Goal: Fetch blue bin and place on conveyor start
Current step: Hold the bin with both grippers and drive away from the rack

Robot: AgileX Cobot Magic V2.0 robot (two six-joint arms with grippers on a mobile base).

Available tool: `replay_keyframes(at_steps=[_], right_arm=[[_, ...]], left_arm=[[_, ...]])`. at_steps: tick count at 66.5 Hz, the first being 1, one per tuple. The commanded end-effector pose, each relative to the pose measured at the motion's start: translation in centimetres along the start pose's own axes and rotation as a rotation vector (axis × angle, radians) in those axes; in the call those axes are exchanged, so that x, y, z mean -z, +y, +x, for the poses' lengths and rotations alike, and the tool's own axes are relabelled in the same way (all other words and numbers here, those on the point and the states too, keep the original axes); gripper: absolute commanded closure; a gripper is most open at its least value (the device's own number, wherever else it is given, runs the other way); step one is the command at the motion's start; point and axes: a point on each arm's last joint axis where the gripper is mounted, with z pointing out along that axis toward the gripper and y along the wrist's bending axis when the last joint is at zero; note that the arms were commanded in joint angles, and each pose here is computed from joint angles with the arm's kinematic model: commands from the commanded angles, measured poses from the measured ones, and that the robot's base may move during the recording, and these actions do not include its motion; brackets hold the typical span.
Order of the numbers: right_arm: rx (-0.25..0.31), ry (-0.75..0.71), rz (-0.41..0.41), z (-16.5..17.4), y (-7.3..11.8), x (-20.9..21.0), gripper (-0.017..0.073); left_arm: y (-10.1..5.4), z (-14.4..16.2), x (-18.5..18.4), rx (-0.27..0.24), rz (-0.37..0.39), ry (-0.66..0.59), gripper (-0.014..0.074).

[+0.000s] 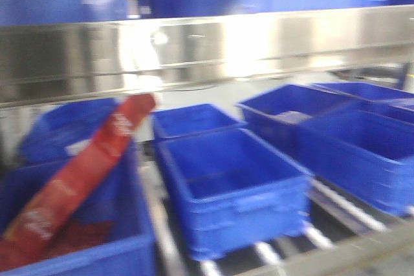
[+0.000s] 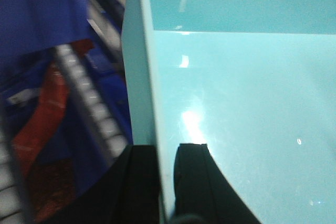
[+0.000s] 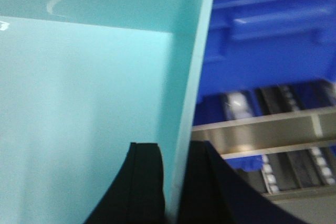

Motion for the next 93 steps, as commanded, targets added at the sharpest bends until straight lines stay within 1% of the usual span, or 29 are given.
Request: replay_keyframes(at_steps=[1, 93], right_arm=[[0.034, -0.046, 0.017, -0.50, -0.20, 0.60, 0.0712], [0.034, -0.046, 0.017, -0.50, -0.20, 0.60, 0.0712]], left_arm=[[-0.13, -0.83, 0.77, -0.009, 0.016, -0.081, 0.0705], [-0.12, -0.86, 0.78, -0.010, 0.014, -0.083, 0.0705]])
